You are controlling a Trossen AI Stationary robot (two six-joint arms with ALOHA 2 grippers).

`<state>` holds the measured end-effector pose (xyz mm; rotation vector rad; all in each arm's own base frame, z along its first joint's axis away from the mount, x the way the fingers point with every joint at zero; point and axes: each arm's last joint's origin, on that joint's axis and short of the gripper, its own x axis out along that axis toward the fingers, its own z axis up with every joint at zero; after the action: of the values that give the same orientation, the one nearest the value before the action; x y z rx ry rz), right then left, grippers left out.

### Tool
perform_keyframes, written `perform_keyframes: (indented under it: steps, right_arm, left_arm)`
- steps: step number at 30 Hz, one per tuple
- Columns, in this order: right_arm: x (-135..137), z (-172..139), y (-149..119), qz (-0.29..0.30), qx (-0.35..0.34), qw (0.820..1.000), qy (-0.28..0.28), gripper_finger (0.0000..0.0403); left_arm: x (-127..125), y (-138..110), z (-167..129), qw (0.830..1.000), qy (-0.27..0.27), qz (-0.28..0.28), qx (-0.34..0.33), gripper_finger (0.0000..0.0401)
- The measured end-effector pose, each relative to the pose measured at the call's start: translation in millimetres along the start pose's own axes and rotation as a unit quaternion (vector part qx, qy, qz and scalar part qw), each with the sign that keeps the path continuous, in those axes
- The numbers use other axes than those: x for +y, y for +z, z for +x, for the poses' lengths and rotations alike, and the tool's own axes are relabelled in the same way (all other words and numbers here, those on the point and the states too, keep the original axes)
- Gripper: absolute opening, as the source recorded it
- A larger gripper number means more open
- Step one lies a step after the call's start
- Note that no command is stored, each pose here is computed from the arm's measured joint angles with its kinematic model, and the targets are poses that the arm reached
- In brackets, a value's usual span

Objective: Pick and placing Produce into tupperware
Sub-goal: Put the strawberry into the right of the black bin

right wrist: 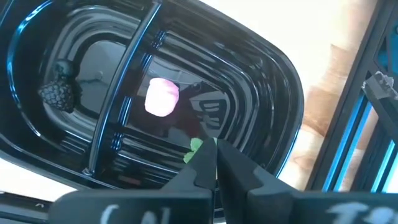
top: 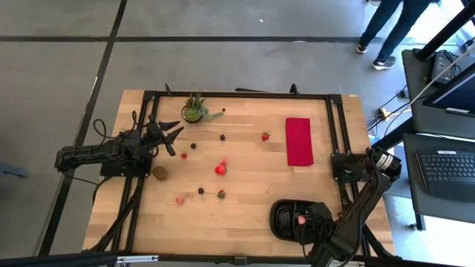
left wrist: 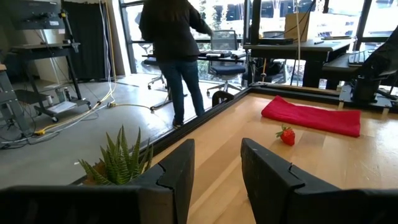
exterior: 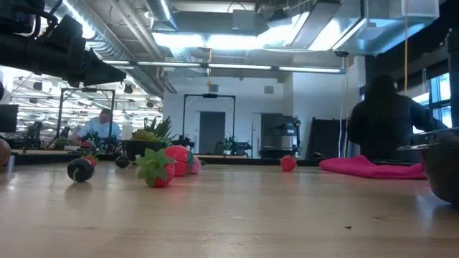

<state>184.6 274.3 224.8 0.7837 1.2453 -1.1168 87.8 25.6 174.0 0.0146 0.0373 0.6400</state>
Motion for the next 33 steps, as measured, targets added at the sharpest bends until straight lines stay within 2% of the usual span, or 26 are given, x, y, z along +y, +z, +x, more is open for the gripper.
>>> perform_keyframes:
  steps: [14, 26, 33]
  right_arm:
    - [-0.6, 0.0, 0.5, -0.010, -0.003, 1.000, -0.003, 0.0015]
    - [-0.7, 0.0, 0.6, -0.013, -0.003, 1.000, -0.003, 0.0088]
    - [5.8, 0.9, 9.6, -0.024, -0.002, 1.000, -0.008, 0.0104]
  left_arm:
    - [0.0, 0.0, 0.0, 1.000, 0.000, 0.000, 0.000, 0.0124]
    - [0.0, 0.0, 0.0, 1.000, 0.000, 0.000, 0.000, 0.0124]
    - [0.0, 0.0, 0.0, 1.000, 0.000, 0.001, 0.000, 0.0124]
